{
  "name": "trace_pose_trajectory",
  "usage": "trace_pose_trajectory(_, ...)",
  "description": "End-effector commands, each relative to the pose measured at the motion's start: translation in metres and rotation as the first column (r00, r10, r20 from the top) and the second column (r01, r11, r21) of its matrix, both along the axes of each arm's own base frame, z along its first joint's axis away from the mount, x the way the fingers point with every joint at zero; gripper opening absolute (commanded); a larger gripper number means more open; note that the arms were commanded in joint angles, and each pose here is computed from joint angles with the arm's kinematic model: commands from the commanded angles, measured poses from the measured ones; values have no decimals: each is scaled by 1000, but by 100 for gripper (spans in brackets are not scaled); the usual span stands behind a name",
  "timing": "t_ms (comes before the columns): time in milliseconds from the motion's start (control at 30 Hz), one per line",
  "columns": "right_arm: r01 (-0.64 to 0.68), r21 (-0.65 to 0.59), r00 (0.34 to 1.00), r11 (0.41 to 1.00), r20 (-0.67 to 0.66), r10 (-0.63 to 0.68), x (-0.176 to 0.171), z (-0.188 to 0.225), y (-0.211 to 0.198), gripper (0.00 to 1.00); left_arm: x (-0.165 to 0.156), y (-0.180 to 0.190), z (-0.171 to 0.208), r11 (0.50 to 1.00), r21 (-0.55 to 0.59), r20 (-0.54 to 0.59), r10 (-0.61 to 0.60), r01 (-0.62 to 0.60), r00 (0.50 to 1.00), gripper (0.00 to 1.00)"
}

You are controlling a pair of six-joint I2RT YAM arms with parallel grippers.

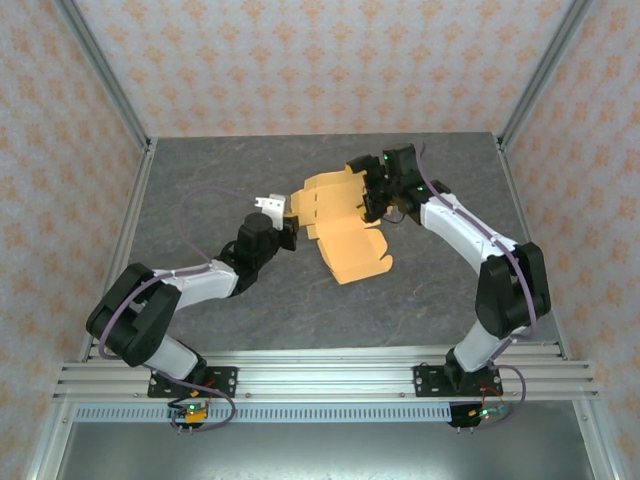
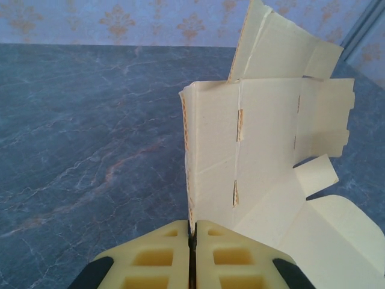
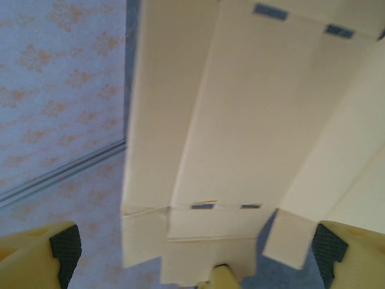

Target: Fold the paper box

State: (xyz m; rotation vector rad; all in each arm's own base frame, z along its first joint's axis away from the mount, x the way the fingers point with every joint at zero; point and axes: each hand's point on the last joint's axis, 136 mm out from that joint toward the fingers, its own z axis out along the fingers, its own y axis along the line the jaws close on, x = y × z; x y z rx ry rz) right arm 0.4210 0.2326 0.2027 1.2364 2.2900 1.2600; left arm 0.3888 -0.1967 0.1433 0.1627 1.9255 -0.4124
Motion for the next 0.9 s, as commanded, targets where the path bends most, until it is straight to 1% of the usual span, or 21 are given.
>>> trace_pose_trajectory(0,35,25,996,999,-78,-33,5,3,1,99,2,-1,10,998,58,91,16,-21,996,8)
trace_pose_trajectory(33,37,-2,996,999,-82,-37,7,3,-1,100,1,-1,9,998,65,93,16,-22,996,8)
trace_pose_trajectory(100,28,-46,997,999,-67,-31,14,6,-2,96,-1,-3,9,997,71,99,14,-21,995,8)
trace_pose_trajectory(133,29,-59,997,998,-68,-33,17,5,-3,94,-3,-4,10,997,75,105,9,-17,994,9)
trace_pose_trajectory(200,35,-48,995,998,-86,-39,24,-1,0,82,-4,-3,11,996,90,118,16,-27,993,8)
trace_pose_trajectory(233,37,-29,994,999,-102,-40,26,-4,3,80,-4,-2,11,995,91,120,21,-32,993,8)
trace_pose_trajectory(333,35,23,989,999,-146,-31,31,-15,15,80,-5,0,13,995,88,118,31,-42,993,9)
trace_pose_trajectory(433,47,28,984,998,-171,-42,35,-27,18,74,-7,4,13,995,83,123,46,-57,991,9)
trace_pose_trajectory(500,60,28,982,998,-179,-54,38,-31,17,75,-7,7,11,995,74,121,64,-73,991,9)
trace_pose_trajectory(600,71,21,984,997,-166,-67,42,-33,17,59,-7,5,9,995,71,113,55,-64,992,9)
trace_pose_trajectory(633,75,16,984,997,-162,-72,44,-33,16,49,-7,5,7,995,71,110,56,-64,992,9)
trace_pose_trajectory(733,67,21,986,998,-156,-63,47,-32,19,29,-6,9,1,994,55,95,91,-96,991,9)
trace_pose_trajectory(867,67,14,986,998,-153,-64,47,-37,21,15,-4,6,-6,995,40,55,93,-95,994,12)
